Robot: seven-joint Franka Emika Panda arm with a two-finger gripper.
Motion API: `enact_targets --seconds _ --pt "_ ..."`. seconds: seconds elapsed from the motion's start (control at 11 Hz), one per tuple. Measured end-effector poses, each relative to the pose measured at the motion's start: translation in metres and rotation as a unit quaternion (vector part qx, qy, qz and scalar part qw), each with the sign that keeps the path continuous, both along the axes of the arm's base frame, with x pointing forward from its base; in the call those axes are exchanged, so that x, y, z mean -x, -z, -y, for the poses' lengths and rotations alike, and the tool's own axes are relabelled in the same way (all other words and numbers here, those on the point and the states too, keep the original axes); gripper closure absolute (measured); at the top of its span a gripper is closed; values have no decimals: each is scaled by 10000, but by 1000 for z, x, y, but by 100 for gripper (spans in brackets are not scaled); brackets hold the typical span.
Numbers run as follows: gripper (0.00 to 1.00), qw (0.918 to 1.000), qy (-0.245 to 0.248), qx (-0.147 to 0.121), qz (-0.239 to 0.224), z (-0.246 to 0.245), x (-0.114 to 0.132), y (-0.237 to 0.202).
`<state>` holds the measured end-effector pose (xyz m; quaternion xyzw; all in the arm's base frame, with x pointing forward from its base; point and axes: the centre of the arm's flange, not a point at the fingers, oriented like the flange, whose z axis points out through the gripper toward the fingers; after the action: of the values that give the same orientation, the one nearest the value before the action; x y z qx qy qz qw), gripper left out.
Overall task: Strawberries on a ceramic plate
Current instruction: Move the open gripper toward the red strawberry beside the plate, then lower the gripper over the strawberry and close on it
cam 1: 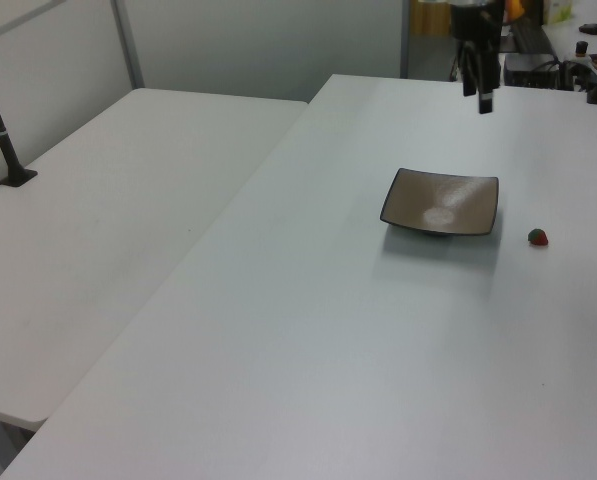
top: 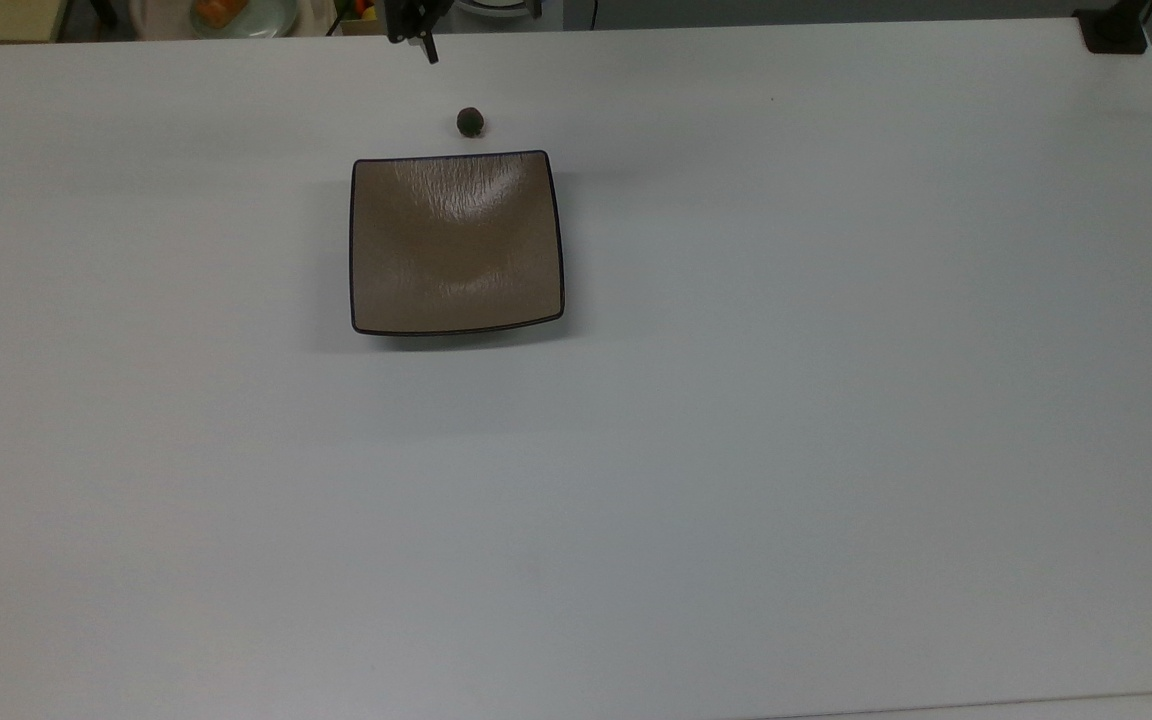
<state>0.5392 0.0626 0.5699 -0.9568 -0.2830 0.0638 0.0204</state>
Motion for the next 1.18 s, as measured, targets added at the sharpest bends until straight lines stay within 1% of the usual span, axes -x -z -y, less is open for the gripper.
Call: enact_targets --seconds 0.09,0.18,0.45,0.73,0.91,1.0,1.18 --pt "0 9996 -264 -26 -132 2 8 7" --pt "0 9989 -399 -39 -262 3 17 17" --pt "0 9964 -495 -26 -684 3 39 53" --pt "0 9949 -504 -13 -879 4 56 95" --pt "0 9944 -563 3 -889 -2 64 124" --pt "0 9948 -593 10 -828 -6 67 141" --pt "0 9970 -475 43 -613 -10 74 176"
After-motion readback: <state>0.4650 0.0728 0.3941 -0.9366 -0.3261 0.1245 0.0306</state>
